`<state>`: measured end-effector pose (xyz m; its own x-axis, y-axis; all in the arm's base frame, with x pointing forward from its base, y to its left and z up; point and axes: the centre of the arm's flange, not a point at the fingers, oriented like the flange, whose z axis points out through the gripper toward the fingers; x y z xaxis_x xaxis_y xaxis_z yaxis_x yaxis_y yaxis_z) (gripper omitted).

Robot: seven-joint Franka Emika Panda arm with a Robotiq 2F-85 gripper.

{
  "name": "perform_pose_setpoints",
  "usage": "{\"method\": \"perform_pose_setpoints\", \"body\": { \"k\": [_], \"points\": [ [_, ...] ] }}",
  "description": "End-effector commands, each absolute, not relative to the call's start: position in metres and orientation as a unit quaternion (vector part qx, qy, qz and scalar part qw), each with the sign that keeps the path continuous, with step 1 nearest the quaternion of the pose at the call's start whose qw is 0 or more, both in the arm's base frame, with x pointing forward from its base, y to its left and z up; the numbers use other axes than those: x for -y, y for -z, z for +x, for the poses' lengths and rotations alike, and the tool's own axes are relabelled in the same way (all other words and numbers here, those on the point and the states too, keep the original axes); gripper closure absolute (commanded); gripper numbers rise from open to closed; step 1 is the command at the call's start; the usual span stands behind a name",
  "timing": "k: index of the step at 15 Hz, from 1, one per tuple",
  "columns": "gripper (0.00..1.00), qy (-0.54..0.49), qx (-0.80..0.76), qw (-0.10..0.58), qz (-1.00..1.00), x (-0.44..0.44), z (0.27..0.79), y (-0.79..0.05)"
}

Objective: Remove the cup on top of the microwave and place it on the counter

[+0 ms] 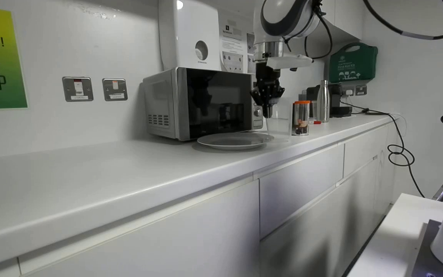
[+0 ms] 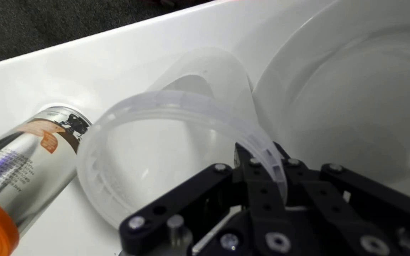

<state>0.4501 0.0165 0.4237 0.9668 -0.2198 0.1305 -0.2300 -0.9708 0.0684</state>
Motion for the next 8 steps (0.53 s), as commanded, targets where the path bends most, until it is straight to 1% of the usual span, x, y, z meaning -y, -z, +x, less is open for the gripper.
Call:
{"method": "perform_pose_setpoints", "body": {
  "k": [1, 6, 8],
  "points": [
    [0.99, -0.085, 0.117, 0.037, 0.989, -0.0217, 0.4358, -0.4209],
    [0.99, -0.094, 0.11, 0.044, 0.988, -0.0236, 0.4321, -0.4201],
    [0.99, -0.101, 0.101, 0.064, 0.988, -0.0253, 0.4297, -0.4191]
  ]
}}
